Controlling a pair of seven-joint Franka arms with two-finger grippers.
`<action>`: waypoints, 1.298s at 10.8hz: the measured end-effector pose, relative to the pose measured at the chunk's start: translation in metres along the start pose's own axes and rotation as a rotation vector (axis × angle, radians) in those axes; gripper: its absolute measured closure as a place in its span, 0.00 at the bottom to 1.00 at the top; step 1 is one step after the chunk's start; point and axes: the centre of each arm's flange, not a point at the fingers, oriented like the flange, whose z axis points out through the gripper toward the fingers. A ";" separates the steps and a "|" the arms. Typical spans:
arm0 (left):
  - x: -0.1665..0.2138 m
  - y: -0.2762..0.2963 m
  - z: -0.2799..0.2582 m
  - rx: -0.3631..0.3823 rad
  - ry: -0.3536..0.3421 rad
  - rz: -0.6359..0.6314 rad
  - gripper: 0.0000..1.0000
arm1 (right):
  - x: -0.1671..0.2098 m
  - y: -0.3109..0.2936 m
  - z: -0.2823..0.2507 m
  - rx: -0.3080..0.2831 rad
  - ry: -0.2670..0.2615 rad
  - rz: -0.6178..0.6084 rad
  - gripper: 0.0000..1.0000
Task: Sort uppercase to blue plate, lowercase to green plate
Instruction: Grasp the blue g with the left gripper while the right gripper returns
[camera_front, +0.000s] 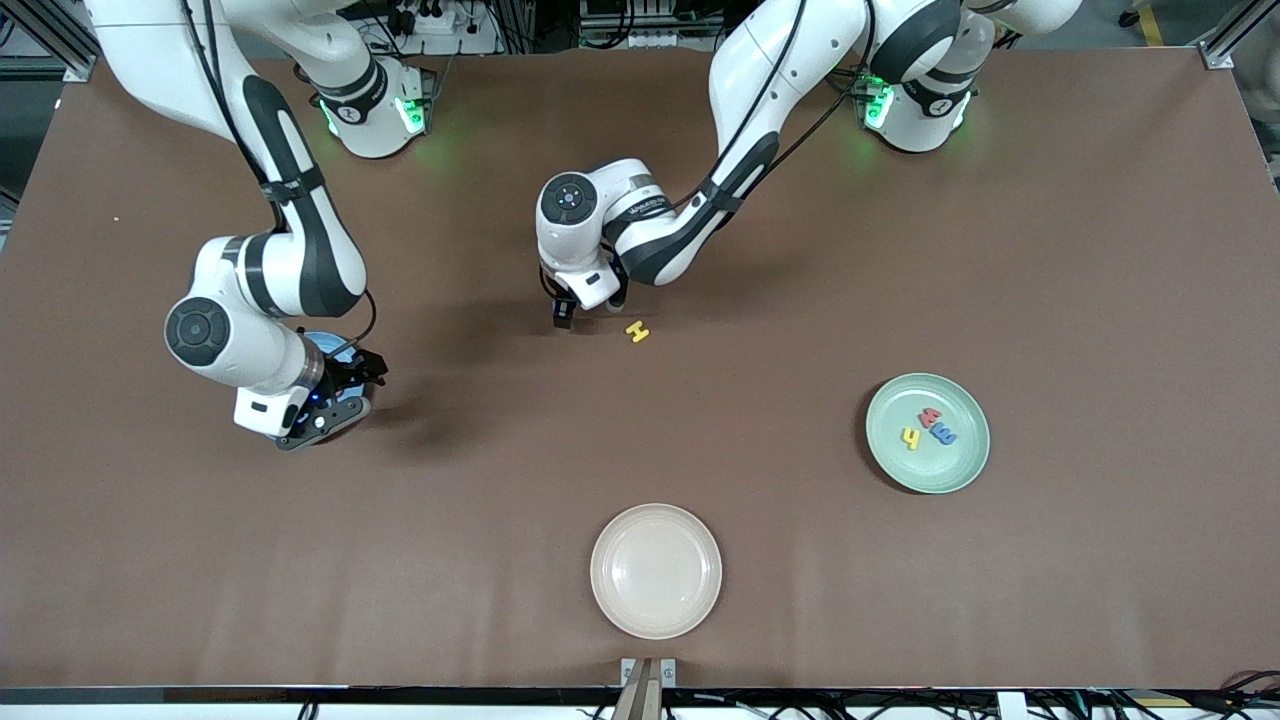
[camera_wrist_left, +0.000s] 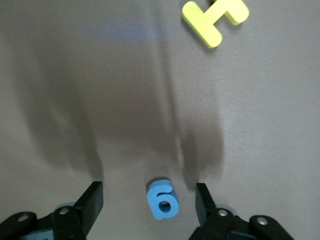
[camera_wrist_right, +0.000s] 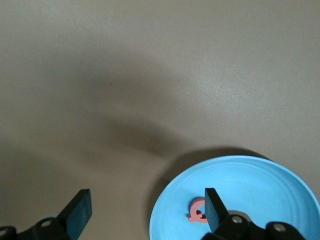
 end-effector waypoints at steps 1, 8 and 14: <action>0.000 0.001 0.000 -0.007 -0.006 -0.002 0.21 | 0.000 0.000 0.000 0.000 0.001 -0.005 0.00; -0.001 0.007 0.006 -0.045 -0.054 -0.018 0.37 | 0.000 0.001 0.000 -0.003 0.006 -0.013 0.00; -0.001 0.014 0.003 -0.069 -0.075 -0.012 0.74 | 0.000 0.001 0.001 -0.004 0.006 -0.023 0.00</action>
